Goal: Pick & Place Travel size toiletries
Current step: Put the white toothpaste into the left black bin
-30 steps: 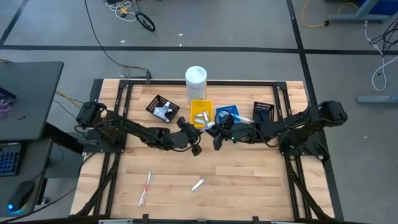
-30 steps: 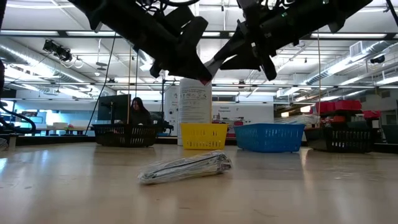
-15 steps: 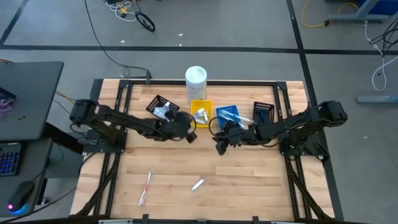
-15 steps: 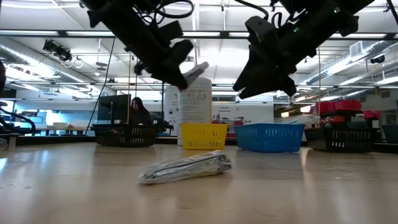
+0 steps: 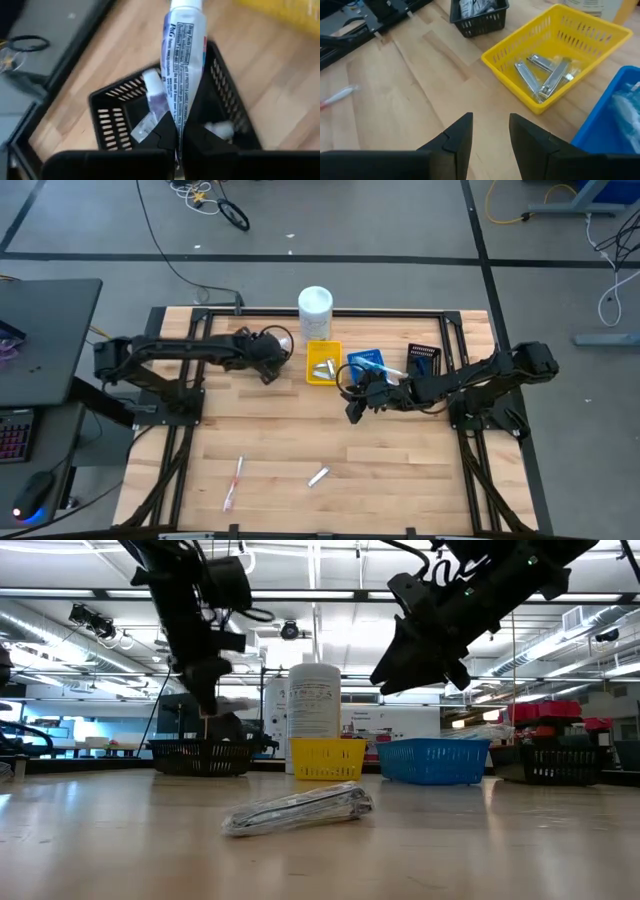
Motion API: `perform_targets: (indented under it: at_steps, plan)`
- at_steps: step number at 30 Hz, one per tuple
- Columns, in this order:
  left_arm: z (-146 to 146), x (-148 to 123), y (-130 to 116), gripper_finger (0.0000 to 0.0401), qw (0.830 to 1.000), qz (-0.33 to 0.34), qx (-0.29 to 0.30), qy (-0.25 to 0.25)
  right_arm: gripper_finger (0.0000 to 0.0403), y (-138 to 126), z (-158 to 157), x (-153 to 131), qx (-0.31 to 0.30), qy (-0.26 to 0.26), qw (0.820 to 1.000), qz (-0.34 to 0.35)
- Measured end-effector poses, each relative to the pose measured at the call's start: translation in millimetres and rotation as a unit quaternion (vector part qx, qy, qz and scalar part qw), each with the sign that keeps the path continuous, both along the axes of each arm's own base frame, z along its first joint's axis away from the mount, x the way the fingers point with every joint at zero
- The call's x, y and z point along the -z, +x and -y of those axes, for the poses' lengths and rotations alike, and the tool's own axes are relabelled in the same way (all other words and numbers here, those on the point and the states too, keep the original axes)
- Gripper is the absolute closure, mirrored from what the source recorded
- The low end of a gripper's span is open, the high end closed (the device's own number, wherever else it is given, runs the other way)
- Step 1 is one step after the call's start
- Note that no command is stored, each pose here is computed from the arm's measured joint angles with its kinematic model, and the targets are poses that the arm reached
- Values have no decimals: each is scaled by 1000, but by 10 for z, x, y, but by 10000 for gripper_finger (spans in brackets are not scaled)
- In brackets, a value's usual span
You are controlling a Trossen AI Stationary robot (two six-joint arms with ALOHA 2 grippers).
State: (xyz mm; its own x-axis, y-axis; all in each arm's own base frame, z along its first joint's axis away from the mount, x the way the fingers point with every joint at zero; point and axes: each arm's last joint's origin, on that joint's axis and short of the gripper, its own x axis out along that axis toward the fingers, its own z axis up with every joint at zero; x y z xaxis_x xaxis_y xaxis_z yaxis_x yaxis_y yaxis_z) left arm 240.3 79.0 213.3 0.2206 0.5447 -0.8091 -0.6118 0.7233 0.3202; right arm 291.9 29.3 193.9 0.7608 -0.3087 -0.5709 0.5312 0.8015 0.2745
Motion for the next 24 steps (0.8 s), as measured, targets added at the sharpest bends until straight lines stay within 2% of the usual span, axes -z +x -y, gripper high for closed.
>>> perform_targets:
  at_steps: [2,5,8,15,18,24]
  plan:
    - [-63,38,-34,387,997,-49,53,-6,265,1,15,1,1,-2,1000,-1]
    - [-139,59,-64,380,985,-125,116,31,265,2,29,2,-4,-11,1000,-6]
    - [-209,69,-97,371,975,-171,130,57,265,2,30,2,-10,-15,1000,-9]
    - [-315,73,-151,337,972,-184,138,43,265,1,30,4,-16,-22,1000,-12]
    - [-325,72,-158,311,971,-192,137,48,265,1,30,4,-20,-28,999,-15]
    - [-324,70,-152,260,977,-172,114,45,265,1,30,4,-20,-28,999,-15]
